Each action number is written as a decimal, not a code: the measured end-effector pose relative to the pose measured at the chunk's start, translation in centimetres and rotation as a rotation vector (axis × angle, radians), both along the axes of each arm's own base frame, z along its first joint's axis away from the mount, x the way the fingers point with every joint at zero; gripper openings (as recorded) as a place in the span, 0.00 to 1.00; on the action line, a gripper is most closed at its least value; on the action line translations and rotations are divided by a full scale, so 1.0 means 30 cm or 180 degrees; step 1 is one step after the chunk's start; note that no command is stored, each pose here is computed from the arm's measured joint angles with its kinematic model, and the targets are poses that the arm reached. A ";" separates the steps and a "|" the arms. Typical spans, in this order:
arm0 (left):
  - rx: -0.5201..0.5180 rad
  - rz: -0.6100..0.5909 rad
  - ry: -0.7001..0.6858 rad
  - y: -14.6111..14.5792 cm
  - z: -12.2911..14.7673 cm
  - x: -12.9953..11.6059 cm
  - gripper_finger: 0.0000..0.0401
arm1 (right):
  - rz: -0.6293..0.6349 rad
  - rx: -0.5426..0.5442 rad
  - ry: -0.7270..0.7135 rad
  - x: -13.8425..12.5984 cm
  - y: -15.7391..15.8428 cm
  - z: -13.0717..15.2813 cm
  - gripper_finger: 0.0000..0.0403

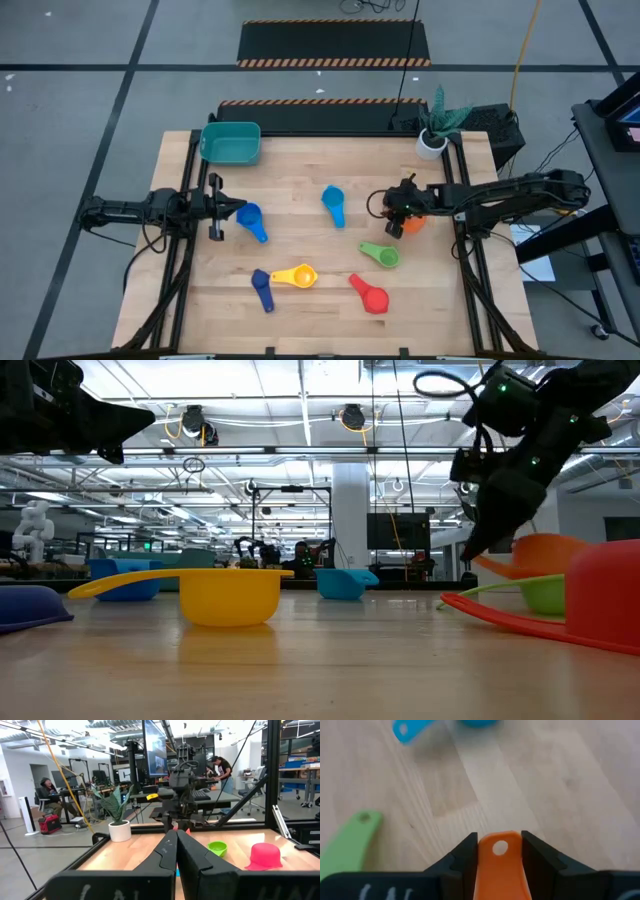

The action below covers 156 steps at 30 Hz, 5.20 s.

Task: Nest measuring cups in basket
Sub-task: Move the orange measuring cup to the center of the table

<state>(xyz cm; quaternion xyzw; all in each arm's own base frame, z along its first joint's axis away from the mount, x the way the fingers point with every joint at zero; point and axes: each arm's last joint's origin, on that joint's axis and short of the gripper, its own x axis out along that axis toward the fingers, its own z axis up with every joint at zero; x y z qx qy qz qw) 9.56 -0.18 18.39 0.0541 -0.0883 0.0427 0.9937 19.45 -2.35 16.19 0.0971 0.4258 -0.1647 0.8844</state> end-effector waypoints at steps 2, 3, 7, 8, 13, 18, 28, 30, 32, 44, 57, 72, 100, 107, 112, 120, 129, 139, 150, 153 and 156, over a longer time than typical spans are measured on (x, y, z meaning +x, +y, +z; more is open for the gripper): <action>0.0000 0.0000 -0.0003 0.000 0.000 0.000 0.01 | 0.0043 -0.0011 -0.0174 0.009 0.000 0.017 0.27; -0.0001 0.0001 -0.0013 0.000 0.001 0.000 0.01 | 0.0090 -0.0011 -0.0266 0.013 0.001 0.025 0.27; -0.0003 0.0011 -0.0034 0.000 0.003 -0.001 0.01 | 0.0132 -0.0070 -0.0657 0.032 0.001 0.062 0.28; -0.0005 0.0024 -0.0032 0.001 0.003 -0.001 0.01 | 0.0139 -0.0085 -0.0742 0.036 0.000 0.071 0.29; -0.0006 0.0031 -0.0041 0.001 0.004 -0.001 0.01 | 0.0205 -0.0187 -0.1238 0.063 0.003 0.116 0.28; -0.0037 0.0026 -0.0144 0.001 0.015 -0.003 0.01 | 0.0342 -0.0322 -0.1739 0.087 0.019 0.164 0.29; -0.0207 0.0057 -0.0214 0.003 0.021 -0.001 0.04 | 0.0479 -0.0474 -0.2757 0.120 0.052 0.257 0.29; -0.0214 0.0062 -0.0211 0.003 0.023 0.006 0.07 | 0.0490 -0.0485 -0.2962 0.127 0.058 0.271 0.29; -0.0215 0.0053 -0.0223 0.001 0.027 0.018 0.11 | 0.0488 -0.0503 -0.3217 0.137 0.061 0.287 0.29; -0.0098 -0.0066 0.0183 -0.033 0.109 0.182 0.42 | 0.0371 -0.0730 -0.4474 0.200 0.063 0.288 0.30; 0.0676 -0.0053 0.0932 -0.154 0.146 0.494 0.52 | 0.0581 -0.0767 -0.4661 0.349 0.154 0.320 0.30; 0.1176 0.0205 0.0779 -0.231 0.152 0.640 0.52 | 0.0471 -0.0855 -0.4605 0.363 0.199 0.324 0.29; 0.1538 0.0454 0.0672 -0.215 0.127 0.790 0.27 | 0.0376 -0.0868 -0.4597 0.366 0.166 0.324 0.29; 0.1610 0.0381 0.0945 -0.207 0.160 0.755 0.03 | 0.0407 -0.0849 -0.4533 0.370 0.169 0.318 0.29; 0.1663 0.0301 0.1243 -0.199 0.182 0.715 0.04 | 0.0257 -0.0791 -0.4375 0.355 0.172 0.304 0.33; 0.1663 0.0174 0.1765 -0.187 0.190 0.649 0.02 | 0.0318 -0.0386 -0.3560 0.286 0.173 0.291 0.48; 0.1418 -0.0074 0.2200 -0.203 0.208 0.623 0.01 | 0.0516 -0.0212 -0.2129 0.173 0.199 0.250 0.56; 0.1310 -0.0251 0.2784 -0.212 0.181 0.709 0.02 | 0.0696 -0.0258 -0.1281 0.099 0.212 0.202 0.54; 0.1320 -0.0448 0.3573 -0.164 0.030 0.738 0.02 | 0.0681 -0.0317 -0.1069 0.088 0.208 0.184 0.53; 0.1466 -0.0601 0.3719 -0.165 -0.011 0.748 0.05 | 0.0634 -0.0351 -0.1071 0.088 0.206 0.184 0.53; 0.1548 -0.0742 0.3880 -0.161 -0.057 0.755 0.05 | 0.0630 -0.0350 -0.1092 0.089 0.206 0.186 0.53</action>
